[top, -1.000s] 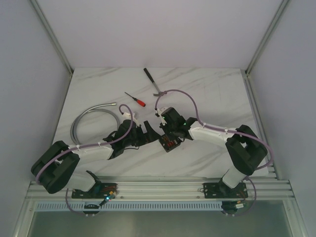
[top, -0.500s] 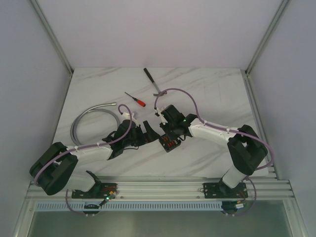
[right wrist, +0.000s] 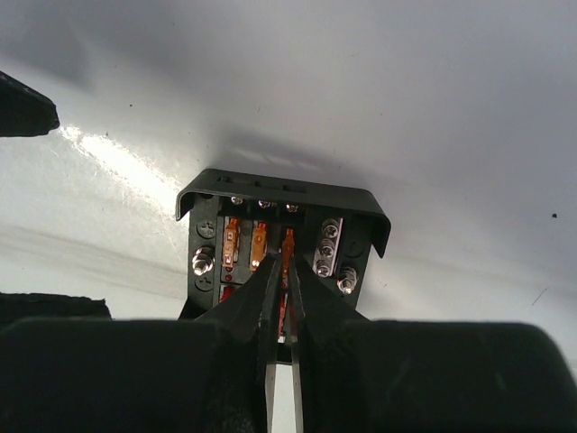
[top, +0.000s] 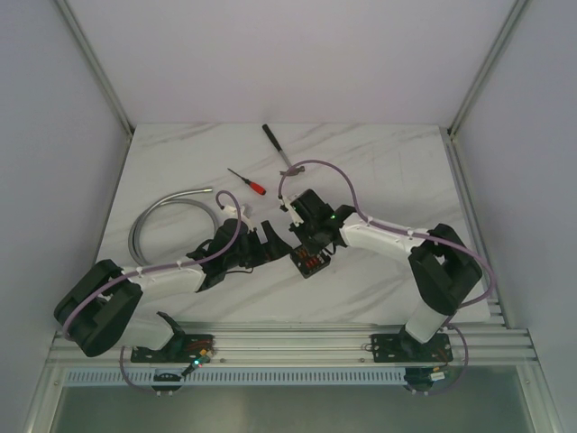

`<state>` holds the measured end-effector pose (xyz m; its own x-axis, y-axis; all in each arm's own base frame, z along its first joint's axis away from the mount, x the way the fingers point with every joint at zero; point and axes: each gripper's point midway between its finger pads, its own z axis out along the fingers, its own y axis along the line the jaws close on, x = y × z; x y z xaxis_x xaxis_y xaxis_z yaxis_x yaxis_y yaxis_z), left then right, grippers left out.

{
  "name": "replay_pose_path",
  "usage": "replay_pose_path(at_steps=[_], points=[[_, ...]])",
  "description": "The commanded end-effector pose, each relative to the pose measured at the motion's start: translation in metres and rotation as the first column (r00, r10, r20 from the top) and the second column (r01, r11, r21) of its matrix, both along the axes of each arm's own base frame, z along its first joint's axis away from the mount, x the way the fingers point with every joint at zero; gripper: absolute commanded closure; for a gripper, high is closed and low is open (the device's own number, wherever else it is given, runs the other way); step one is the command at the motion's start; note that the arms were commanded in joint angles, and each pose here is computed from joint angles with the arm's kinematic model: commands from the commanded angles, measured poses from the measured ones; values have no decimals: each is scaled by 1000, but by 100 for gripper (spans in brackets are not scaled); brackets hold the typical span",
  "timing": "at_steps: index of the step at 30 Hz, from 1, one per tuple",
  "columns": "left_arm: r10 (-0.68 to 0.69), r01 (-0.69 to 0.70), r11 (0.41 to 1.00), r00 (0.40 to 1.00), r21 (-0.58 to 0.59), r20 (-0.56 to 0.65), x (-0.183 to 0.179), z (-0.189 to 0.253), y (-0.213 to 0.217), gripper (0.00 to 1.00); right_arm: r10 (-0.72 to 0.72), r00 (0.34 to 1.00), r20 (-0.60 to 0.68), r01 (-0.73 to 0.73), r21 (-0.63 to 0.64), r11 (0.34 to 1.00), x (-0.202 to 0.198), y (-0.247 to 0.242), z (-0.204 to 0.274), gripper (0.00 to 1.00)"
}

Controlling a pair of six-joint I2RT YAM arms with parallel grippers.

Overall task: Snap on the fuse box
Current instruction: Install the fuse at the fuse box base.

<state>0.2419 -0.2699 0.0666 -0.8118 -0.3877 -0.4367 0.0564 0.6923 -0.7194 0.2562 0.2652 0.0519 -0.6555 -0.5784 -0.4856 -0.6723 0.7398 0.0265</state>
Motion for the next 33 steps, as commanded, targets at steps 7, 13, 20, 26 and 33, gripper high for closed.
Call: replay_pose_path(at_steps=[7, 13, 20, 26, 33], points=[[-9, 9, 1000, 1000, 9, -2, -2, -4, 1, 0, 19, 997, -70, -22, -52, 998, -7, -5, -14, 100], [-11, 11, 1000, 1000, 9, -4, -2, -5, 1, 0, 21, 991, -132, -38, -125, 991, -13, -14, -33, 100], [-6, 6, 1000, 1000, 14, -8, -1, -7, 2, 0, 44, 981, -190, -73, -147, 986, -22, -11, -50, 100], [-6, 6, 1000, 1000, 15, -13, -2, -10, 3, 0, 22, 968, -251, -73, -196, 978, -28, -14, -77, 100], [2, -2, 1000, 1000, 17, -14, -3, -11, 5, 0, -32, 944, -330, -74, -304, 950, -36, -26, -114, 100]])
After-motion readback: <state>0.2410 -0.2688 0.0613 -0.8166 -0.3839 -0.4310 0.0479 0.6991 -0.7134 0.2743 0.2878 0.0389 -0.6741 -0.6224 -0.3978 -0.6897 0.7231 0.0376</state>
